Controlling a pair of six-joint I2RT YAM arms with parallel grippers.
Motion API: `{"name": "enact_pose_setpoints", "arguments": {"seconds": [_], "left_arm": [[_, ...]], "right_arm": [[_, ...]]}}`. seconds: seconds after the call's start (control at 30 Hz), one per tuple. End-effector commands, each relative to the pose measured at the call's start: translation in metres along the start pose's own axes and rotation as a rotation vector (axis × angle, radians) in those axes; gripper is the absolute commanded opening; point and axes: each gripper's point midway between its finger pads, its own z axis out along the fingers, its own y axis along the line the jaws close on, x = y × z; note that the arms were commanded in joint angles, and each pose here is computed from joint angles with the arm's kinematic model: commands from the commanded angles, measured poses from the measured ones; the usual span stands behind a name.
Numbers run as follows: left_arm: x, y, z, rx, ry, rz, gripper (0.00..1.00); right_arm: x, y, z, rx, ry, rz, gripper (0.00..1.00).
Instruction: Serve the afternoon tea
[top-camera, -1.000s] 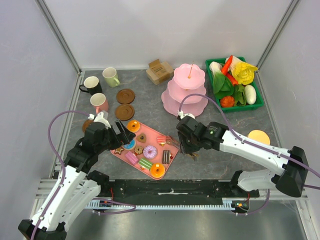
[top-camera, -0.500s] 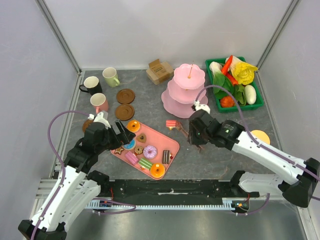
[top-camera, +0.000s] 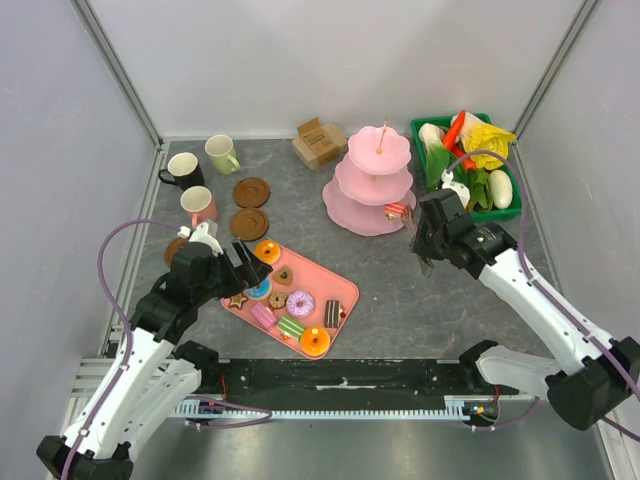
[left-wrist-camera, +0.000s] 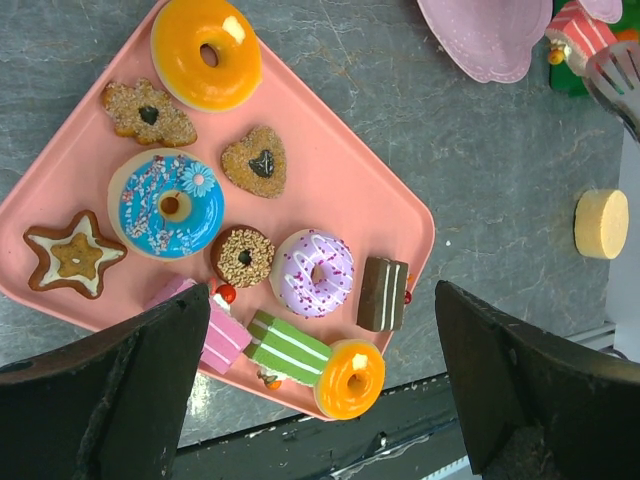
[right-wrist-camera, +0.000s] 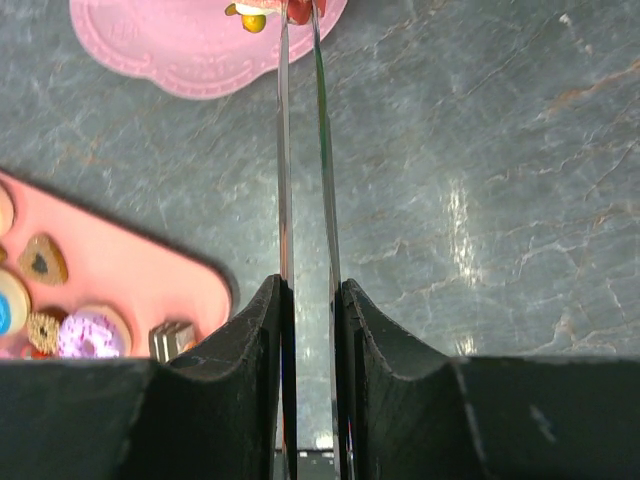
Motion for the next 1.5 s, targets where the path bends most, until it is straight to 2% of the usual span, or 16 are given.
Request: {"name": "enact_pose_setpoints", "arguments": {"seconds": [0.0, 0.33, 0.5, 0.57, 0.67, 0.77, 0.87, 1.07, 1.3, 1.47], "left_arm": [[-0.007, -0.012, 0.004, 0.043, -0.015, -0.013, 0.99], [-0.007, -0.009, 0.01, 0.026, -0.008, -0.009, 0.99], [-0.008, -0.01, 0.011, 0.023, -0.003, -0.007, 0.99], [-0.007, -0.01, 0.01, 0.026, -0.002, -0.005, 0.99], [-0.009, -0.011, 0.009, 0.031, -0.008, -0.003, 0.99], [-0.009, -0.012, 0.008, 0.032, -0.007, -0.003, 0.99], [-0.008, -0.012, 0.009, 0.032, -0.003, -0.004, 0.99], [-0.009, -0.014, 0.006, 0.039, -0.005, -0.004, 0.99], [-0.007, -0.011, 0.007, 0.032, 0.001, -0.006, 1.0], [-0.006, -0.01, 0.007, 0.029, 0.005, -0.01, 0.99]], "right_arm": [[-0.042, 0.007, 0.019, -0.029, -0.102, 0.07, 0.26], [-0.07, 0.011, 0.066, -0.033, -0.112, 0.11, 0.28], [-0.071, 0.012, 0.088, -0.023, -0.092, 0.108, 0.31], [-0.069, 0.012, 0.094, -0.021, -0.078, 0.108, 0.36], [-0.066, 0.01, 0.098, -0.014, -0.068, 0.11, 0.5], [-0.067, 0.009, 0.094, -0.018, -0.074, 0.111, 0.59], [-0.07, 0.009, 0.087, -0.026, -0.09, 0.11, 0.62], [-0.062, -0.004, 0.062, -0.006, -0.099, 0.106, 0.63], [-0.02, -0.03, 0.02, -0.007, -0.039, 0.092, 0.65], [0.005, -0.03, -0.008, -0.088, 0.017, 0.057, 0.65]]}}
